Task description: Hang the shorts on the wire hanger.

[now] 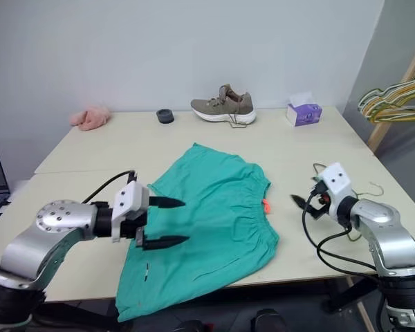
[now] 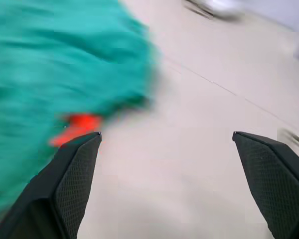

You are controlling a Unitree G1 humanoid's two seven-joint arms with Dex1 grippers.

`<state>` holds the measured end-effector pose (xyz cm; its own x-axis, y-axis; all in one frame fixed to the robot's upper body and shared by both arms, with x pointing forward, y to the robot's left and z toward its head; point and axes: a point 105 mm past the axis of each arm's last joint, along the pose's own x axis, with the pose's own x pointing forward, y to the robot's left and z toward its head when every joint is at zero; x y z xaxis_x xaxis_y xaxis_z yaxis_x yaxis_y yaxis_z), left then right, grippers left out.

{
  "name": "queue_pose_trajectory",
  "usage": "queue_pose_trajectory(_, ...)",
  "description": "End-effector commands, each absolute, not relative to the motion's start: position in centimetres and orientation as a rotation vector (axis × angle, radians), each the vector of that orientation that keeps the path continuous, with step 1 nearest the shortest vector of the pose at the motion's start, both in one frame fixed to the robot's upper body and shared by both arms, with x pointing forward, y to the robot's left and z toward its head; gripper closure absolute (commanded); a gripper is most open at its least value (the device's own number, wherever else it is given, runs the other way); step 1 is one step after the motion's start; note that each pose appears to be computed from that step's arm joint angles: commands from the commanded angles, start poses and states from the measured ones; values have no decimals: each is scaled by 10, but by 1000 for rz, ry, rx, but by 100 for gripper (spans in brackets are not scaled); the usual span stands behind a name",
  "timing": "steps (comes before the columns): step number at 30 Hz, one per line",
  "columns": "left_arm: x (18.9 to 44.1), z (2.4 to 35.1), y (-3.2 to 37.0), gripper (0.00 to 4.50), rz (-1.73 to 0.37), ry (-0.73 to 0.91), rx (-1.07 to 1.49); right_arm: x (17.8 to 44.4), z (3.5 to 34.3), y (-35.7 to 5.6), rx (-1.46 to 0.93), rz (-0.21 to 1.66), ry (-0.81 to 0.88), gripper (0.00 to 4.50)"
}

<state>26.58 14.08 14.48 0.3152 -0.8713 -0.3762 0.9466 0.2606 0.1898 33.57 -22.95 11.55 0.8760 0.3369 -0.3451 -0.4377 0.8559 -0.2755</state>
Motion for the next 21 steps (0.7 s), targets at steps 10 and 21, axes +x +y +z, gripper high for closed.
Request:
queue_pose_trajectory(10, 289, 155, 125, 4, -1299, 167, 451, 366, 83, -316, -348, -33, 491, 0)
queue_pose_trajectory(21, 290, 153, 127, 0, -1297, 161, 469, 357, 21, -323, -159, -60, 749, 53)
